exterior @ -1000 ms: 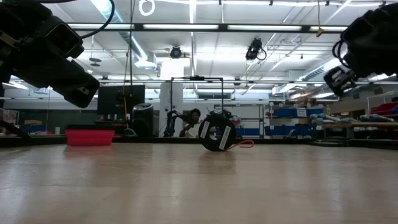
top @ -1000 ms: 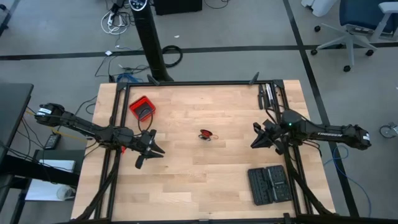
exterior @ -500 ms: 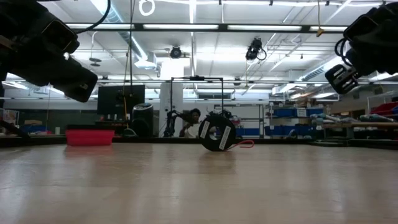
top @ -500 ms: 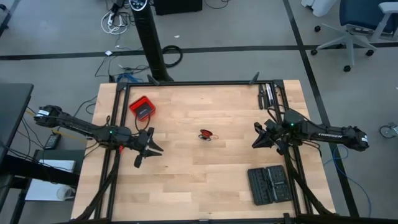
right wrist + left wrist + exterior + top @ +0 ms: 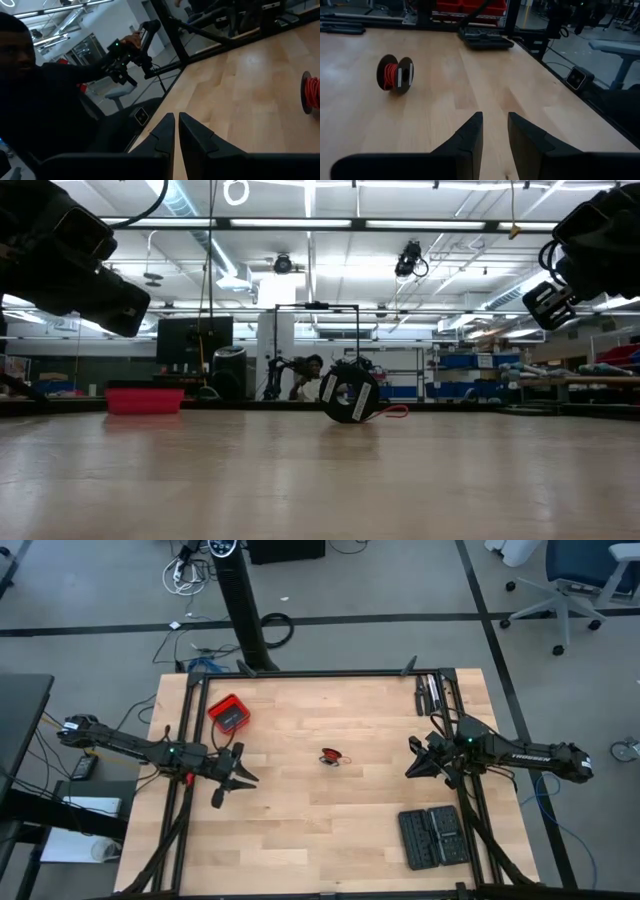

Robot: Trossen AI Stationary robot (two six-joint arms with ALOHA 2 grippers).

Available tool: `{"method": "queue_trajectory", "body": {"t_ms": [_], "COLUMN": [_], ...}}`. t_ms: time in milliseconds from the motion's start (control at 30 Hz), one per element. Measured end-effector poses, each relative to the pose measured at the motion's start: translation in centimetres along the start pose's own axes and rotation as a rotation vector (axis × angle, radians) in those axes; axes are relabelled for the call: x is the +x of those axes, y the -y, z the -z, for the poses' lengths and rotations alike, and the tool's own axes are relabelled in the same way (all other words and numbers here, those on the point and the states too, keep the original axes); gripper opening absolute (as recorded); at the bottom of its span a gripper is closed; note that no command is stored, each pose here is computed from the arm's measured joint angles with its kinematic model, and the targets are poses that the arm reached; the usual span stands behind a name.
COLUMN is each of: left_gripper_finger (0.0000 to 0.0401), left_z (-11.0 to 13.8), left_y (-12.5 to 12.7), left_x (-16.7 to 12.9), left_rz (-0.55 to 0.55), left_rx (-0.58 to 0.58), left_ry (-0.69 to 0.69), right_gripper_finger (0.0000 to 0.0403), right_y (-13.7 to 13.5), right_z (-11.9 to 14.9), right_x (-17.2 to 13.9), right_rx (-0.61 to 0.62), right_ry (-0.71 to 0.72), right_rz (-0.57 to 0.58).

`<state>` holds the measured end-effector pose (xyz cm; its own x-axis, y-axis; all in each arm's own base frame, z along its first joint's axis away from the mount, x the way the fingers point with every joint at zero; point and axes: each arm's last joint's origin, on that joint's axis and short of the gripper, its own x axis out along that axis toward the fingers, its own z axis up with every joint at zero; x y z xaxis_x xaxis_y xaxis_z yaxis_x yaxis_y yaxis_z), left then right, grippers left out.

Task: Coil cords
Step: Return to Home Position

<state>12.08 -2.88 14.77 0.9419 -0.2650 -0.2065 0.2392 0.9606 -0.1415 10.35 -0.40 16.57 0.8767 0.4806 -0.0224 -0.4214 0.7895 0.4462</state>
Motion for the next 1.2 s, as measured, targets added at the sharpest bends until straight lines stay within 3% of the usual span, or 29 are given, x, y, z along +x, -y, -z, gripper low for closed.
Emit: {"method": "queue_trajectory", "body": {"t_ms": [1200], "left_gripper_finger": [0.0092], "left_z": [-0.26], "left_y": [0.05], "left_x": [-0.24], "left_rz": [0.007], "left_rx": [0.001], "left_ry": [0.030], "right_gripper_finger": [0.0029], "right_y": [0.01], "right_z": [0.02], "right_x": [0.00], "right_rx": [0.000], "right_ry": [-0.001], "right_rz": [0.000]}}
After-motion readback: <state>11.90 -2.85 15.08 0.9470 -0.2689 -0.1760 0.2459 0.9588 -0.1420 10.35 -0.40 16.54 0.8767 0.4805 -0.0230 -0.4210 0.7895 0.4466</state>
